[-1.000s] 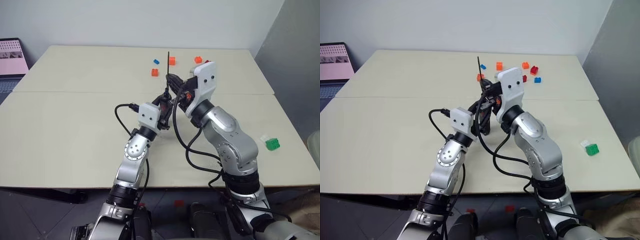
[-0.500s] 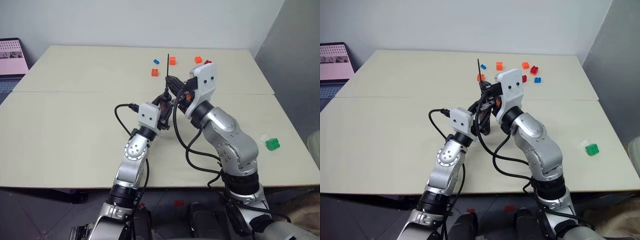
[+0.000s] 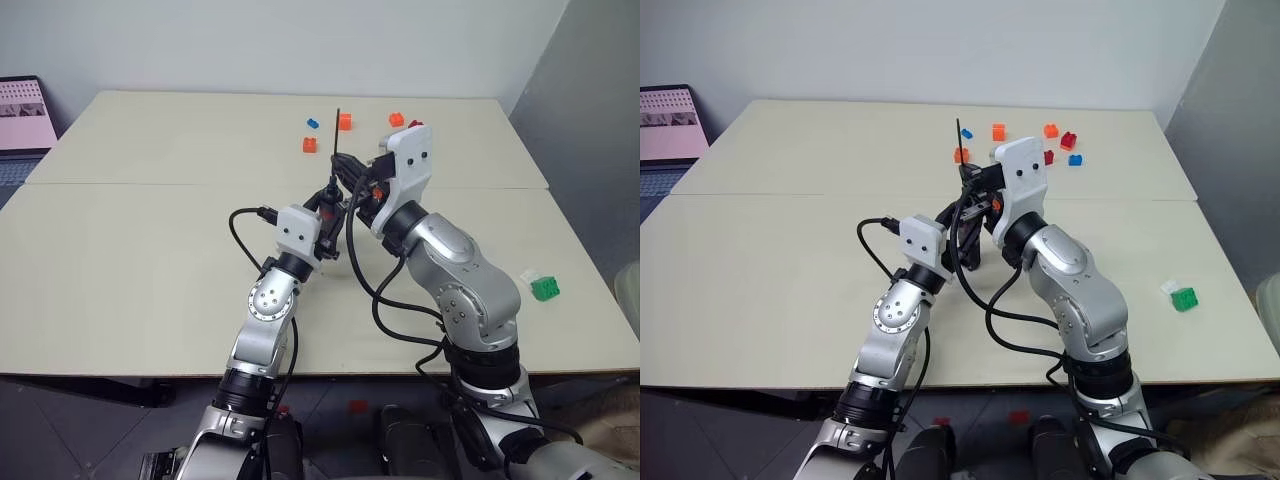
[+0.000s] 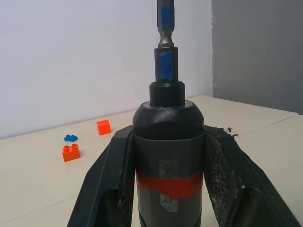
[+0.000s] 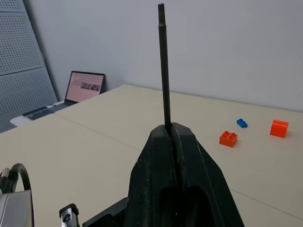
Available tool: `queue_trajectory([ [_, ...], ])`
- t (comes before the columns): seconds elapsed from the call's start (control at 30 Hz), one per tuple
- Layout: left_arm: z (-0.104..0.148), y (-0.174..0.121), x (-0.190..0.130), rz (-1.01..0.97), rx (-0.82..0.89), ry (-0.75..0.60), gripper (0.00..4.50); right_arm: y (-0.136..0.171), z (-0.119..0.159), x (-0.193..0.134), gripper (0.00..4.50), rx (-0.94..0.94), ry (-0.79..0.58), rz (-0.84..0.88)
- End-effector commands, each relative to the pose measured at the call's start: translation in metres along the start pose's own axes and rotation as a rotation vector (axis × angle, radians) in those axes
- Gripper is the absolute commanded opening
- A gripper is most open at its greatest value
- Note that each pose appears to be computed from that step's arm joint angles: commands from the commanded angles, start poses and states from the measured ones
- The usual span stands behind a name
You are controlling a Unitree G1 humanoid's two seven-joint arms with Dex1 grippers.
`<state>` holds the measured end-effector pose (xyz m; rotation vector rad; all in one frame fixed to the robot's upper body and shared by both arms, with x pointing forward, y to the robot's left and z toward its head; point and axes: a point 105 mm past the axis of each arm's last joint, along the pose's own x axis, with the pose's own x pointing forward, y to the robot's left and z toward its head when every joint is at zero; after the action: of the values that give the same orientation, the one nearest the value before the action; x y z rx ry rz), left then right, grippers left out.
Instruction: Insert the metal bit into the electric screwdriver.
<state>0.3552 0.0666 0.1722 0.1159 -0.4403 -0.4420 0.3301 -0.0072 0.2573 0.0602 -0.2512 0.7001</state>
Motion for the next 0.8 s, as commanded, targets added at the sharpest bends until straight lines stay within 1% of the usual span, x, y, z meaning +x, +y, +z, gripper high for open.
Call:
queue_trajectory([
  [0.03, 0.009, -0.002, 0.001, -0.007, 0.019, -0.036, 1.64, 0.007, 0.009, 0.001, 0.0, 0.0, -0.02, 0.042],
  [0.13, 0.009, -0.001, 0.001, -0.007, 0.019, -0.036, 1.64, 0.007, 0.011, 0.001, 0.0, 0.008, -0.026, 0.044],
  [0.23, 0.009, -0.001, 0.001, -0.007, 0.02, -0.036, 1.64, 0.005, 0.012, 0.0, 0.57, 0.015, -0.03, 0.038],
  [0.3, 0.009, -0.001, 0.001, -0.007, 0.019, -0.037, 1.64, 0.005, 0.013, 0.0, 1.01, 0.019, -0.032, 0.038],
  [0.33, 0.009, -0.001, 0.001, -0.007, 0.019, -0.037, 1.64, 0.005, 0.014, 0.0, 1.33, 0.02, -0.035, 0.036],
  [0.43, 0.009, -0.001, 0.001, -0.006, 0.019, -0.036, 1.64, 0.003, 0.016, 0.001, 1.97, 0.021, -0.047, 0.031],
  [0.47, 0.009, -0.001, 0.001, -0.006, 0.019, -0.036, 1.64, 0.002, 0.017, 0.001, 2.05, 0.021, -0.049, 0.028],
  [0.53, 0.009, 0.0, 0.001, -0.006, 0.019, -0.036, 1.64, 0.001, 0.018, 0.0, 2.62, 0.021, -0.054, 0.025],
  [0.57, 0.009, 0.0, 0.001, -0.006, 0.019, -0.036, 1.64, 0.001, 0.018, 0.0, 2.72, 0.022, -0.055, 0.025],
  [0.6, 0.01, 0.0, 0.002, -0.006, 0.018, -0.037, 1.64, 0.0, 0.019, 0.0, 3.09, 0.025, -0.061, 0.024],
  [0.63, 0.01, 0.0, 0.002, -0.007, 0.017, -0.037, 1.64, -0.001, 0.02, 0.0, 3.18, 0.027, -0.065, 0.024],
  [0.67, 0.01, 0.0, 0.002, -0.008, 0.016, -0.038, 1.64, -0.004, 0.023, -0.002, 3.53, 0.034, -0.074, 0.023],
  [0.7, 0.01, 0.0, 0.002, -0.008, 0.016, -0.039, 1.64, -0.006, 0.024, -0.003, 3.76, 0.039, -0.08, 0.023],
  [0.73, 0.011, 0.0, 0.002, -0.011, 0.016, -0.041, 1.64, -0.012, 0.027, -0.006, 3.87, 0.036, -0.085, 0.015],
  [0.77, 0.013, 0.0, 0.003, -0.015, 0.017, -0.044, 1.64, -0.018, 0.029, -0.009, 4.22, 0.036, -0.086, 0.011],
  [0.8, 0.013, 0.0, 0.003, -0.018, 0.018, -0.046, 1.64, -0.021, 0.03, -0.011, 4.38, 0.035, -0.085, 0.009],
])
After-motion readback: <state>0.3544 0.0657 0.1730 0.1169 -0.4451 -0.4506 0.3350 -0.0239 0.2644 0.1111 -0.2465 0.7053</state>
